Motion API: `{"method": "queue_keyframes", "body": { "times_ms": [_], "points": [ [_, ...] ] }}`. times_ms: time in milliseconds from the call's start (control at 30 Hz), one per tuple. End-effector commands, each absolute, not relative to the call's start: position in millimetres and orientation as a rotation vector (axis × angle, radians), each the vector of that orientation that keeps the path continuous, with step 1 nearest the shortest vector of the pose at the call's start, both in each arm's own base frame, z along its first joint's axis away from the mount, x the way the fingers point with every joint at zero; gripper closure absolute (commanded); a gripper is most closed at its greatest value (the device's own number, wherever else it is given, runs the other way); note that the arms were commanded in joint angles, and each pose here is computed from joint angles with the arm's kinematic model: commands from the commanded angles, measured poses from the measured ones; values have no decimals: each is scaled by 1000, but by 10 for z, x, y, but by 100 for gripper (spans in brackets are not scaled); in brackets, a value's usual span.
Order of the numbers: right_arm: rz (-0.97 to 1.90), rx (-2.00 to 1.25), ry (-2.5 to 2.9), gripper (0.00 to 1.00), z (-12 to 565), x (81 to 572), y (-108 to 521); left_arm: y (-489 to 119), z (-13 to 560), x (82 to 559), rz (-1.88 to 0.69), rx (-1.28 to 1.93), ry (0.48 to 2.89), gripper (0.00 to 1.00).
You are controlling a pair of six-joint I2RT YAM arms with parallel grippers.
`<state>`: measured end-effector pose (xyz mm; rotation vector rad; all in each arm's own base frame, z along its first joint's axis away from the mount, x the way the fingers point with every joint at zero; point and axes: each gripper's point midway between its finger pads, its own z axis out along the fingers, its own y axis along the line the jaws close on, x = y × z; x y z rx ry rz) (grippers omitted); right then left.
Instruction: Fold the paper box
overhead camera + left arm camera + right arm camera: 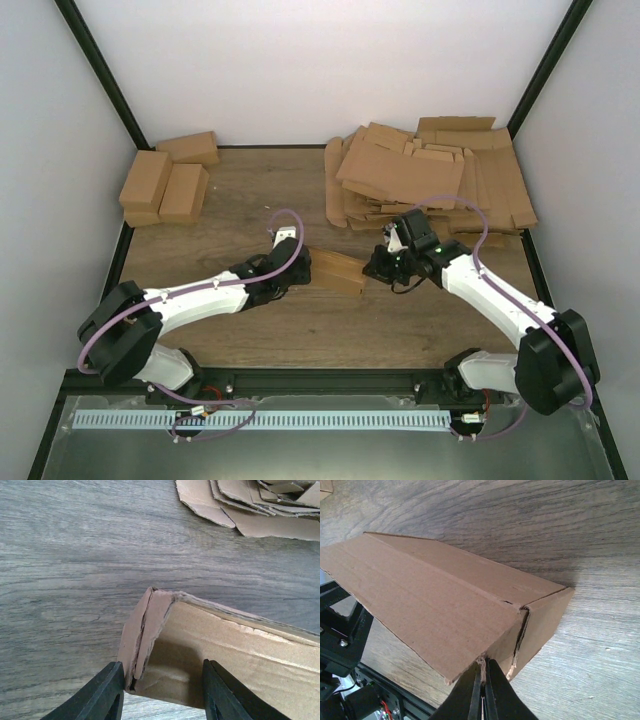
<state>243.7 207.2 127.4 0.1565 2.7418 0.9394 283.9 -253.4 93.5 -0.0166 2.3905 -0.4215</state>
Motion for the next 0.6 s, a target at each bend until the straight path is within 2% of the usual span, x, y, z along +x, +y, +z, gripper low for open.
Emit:
{"method": "queue_keyframes", "body": {
  "times_ms": [0, 567],
  "points": [
    [923, 81, 2737, 99, 1307, 2349, 2056, -2521, 654, 2632, -364, 69, 2510, 56],
    [664, 88, 2800, 99, 996, 2292, 1803, -2503, 663, 2630, -355, 57, 2513, 56]
  ]
}}
